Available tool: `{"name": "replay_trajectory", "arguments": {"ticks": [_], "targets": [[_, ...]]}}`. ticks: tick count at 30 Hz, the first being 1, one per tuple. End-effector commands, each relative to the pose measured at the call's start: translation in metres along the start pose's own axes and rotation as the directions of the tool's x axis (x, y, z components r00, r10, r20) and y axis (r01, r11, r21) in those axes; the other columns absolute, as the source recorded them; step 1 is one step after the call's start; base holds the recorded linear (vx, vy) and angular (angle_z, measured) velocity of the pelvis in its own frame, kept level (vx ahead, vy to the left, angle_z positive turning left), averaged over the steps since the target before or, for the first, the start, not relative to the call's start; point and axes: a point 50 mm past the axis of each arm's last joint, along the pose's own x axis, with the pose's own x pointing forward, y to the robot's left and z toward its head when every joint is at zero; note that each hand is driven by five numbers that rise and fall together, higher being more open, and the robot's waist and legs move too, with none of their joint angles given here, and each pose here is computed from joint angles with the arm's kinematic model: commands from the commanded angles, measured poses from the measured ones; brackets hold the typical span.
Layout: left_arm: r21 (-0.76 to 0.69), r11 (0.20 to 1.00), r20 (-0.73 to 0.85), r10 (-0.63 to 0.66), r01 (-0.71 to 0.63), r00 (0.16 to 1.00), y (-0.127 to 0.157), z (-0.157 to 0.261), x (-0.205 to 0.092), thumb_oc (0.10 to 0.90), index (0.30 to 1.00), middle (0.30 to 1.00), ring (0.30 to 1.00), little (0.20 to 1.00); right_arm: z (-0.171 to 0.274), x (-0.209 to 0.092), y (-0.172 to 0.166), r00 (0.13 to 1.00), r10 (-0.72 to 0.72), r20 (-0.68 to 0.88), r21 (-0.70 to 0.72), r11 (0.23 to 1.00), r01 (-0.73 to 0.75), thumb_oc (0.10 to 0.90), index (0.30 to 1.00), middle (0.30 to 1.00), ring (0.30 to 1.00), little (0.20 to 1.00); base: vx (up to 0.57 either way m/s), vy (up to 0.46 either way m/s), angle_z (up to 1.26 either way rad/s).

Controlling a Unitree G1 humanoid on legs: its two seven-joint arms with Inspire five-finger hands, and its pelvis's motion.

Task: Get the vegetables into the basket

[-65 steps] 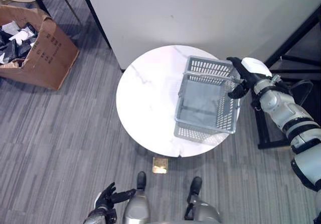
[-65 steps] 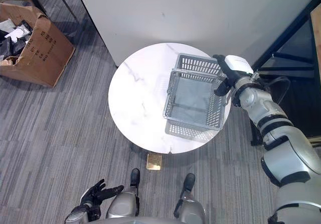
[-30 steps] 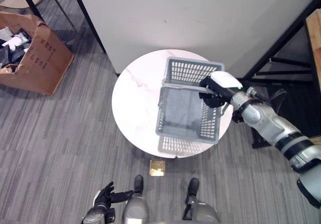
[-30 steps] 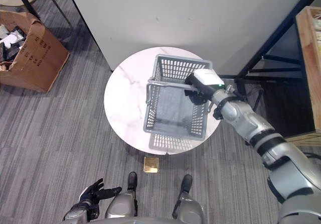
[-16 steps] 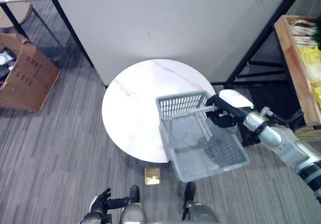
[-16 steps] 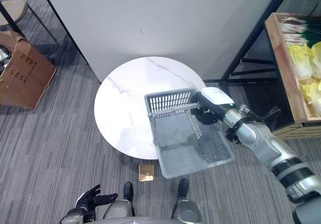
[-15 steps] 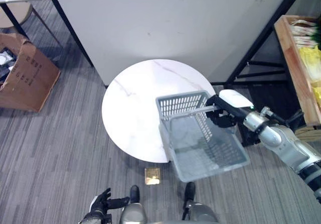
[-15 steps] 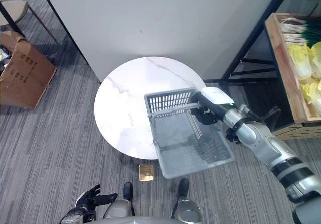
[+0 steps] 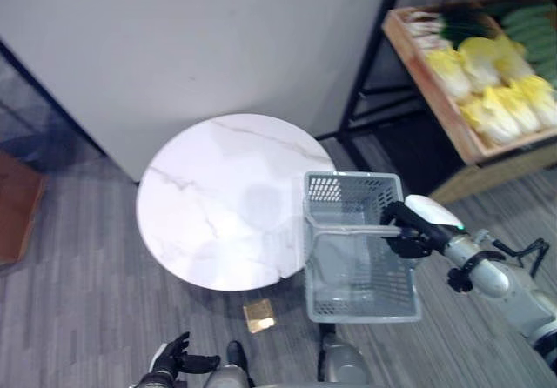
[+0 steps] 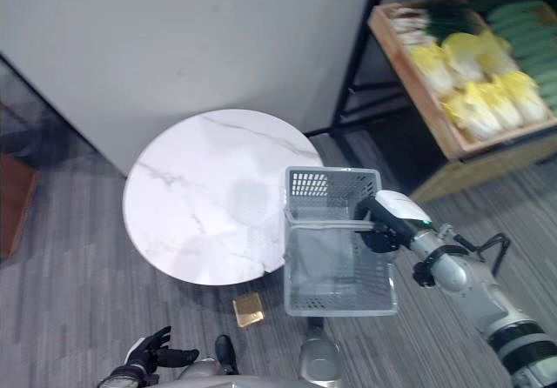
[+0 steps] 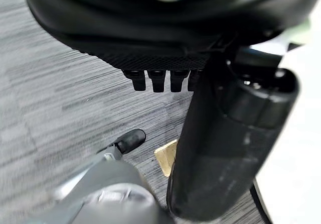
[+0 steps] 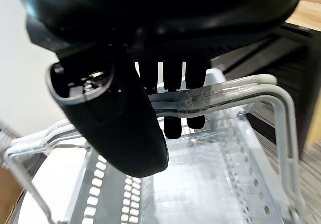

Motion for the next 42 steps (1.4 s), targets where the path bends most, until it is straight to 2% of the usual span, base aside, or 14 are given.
{"name": "replay_trajectory", "arguments": {"ticks": [1,6,15,22,28,34,42], "targets": [[0.019,0.999,0.019,0.035,-0.035,0.999,0.014,0.003,-0.001,0.9,1.0,1.0,1.0,1.0,0.055,0.02,-0.078,0.921,-0.265,0.285,-0.031,0.958,0.285,0.4,0.3,0.3,0.3,0.3,-0.19,0.125,-1.27],[-0.01,0.999,0.016,0.032,-0.032,0.999,0.013,-0.002,-0.002,0.9,1.0,1.0,1.0,1.0,0.073,0.032,-0.077,0.911,-0.218,0.35,-0.056,0.966,0.252,0.4,0.3,0.3,0.3,0.3,-0.13,-0.015,-0.86],[0.0,1.0,-0.017,-0.013,0.013,1.0,-0.002,-0.009,-0.003,0.9,1.0,1.0,1.0,1.0,0.087,0.028,-0.079,0.885,-0.209,0.416,-0.066,0.964,0.259,0.4,0.3,0.3,0.3,0.3,-0.04,-0.162,-0.44],[0.008,0.999,-0.016,-0.044,0.044,0.999,-0.012,-0.008,-0.002,0.9,1.0,1.0,1.0,1.0,0.076,0.014,-0.083,0.899,-0.207,0.386,-0.093,0.961,0.261,0.4,0.3,0.3,0.3,0.3,-0.05,-0.182,-0.13],[0.042,0.995,0.021,-0.087,0.086,0.996,-0.024,0.003,0.001,0.9,1.0,1.0,1.0,1.0,0.058,-0.011,-0.085,0.913,-0.249,0.324,-0.068,0.956,0.285,0.4,0.3,0.3,0.3,0.3,-0.03,-0.231,-0.05],[-0.009,0.997,0.045,-0.073,0.074,0.996,-0.027,0.003,-0.001,0.9,1.0,1.0,1.0,1.0,0.054,-0.007,-0.085,0.917,-0.253,0.308,-0.041,0.96,0.279,0.4,0.3,0.3,0.3,0.3,0.02,-0.083,-0.76],[0.001,0.997,0.058,-0.072,0.072,0.996,-0.024,0.003,-0.001,0.9,1.0,1.0,1.0,1.0,0.048,-0.004,-0.079,0.929,-0.236,0.287,-0.009,0.969,0.248,0.4,0.3,0.3,0.3,0.3,0.15,0.073,-1.07]]}}
